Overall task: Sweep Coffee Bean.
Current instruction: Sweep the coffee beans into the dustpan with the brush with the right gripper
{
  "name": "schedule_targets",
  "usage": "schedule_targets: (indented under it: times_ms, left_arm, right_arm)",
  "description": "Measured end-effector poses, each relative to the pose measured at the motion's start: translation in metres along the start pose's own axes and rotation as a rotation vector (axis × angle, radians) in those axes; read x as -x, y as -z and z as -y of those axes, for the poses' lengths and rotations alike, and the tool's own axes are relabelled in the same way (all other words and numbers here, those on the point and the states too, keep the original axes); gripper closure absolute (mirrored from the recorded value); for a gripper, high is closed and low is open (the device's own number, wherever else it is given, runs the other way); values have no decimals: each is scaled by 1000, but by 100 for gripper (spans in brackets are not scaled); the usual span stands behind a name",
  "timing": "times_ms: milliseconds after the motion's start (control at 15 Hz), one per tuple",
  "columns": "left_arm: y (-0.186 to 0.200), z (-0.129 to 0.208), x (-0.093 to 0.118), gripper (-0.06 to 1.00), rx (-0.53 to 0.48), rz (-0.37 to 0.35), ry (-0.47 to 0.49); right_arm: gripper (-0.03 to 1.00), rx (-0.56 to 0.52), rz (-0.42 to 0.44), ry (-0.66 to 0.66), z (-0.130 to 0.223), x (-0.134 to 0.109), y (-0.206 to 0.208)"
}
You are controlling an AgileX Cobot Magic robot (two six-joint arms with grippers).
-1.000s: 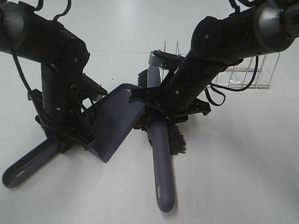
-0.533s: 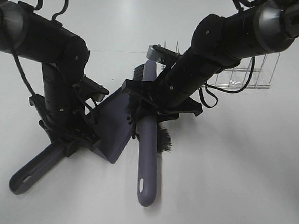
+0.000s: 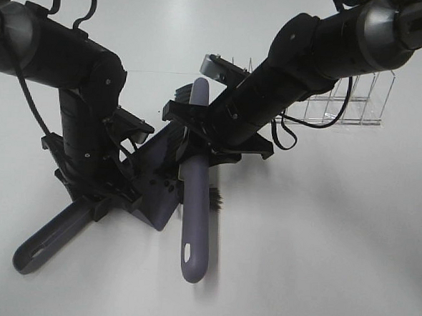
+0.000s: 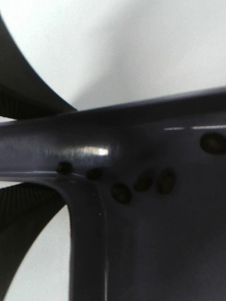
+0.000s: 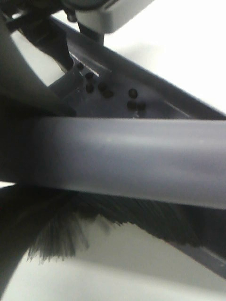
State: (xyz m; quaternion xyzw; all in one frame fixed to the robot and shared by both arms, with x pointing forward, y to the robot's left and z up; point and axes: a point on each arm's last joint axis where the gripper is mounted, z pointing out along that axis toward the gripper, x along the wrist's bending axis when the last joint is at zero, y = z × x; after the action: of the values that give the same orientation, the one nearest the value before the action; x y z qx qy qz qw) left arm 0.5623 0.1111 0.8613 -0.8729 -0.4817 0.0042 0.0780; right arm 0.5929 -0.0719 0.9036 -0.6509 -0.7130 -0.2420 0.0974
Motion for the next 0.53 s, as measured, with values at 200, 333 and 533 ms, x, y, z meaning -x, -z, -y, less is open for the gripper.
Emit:
schedule_targets:
  times_ms: [200, 333, 533]
  left_arm:
    - [0, 0, 0, 62, 2, 5, 4]
    - [0, 0, 1, 62, 3, 11, 8]
    - [0, 0, 1, 62, 2, 15, 11]
  right_arm:
    - [62, -13, -35, 56, -13, -16, 13]
    - [62, -43, -8, 128, -17, -19, 19]
    - [62, -94, 42, 197, -18, -19, 25]
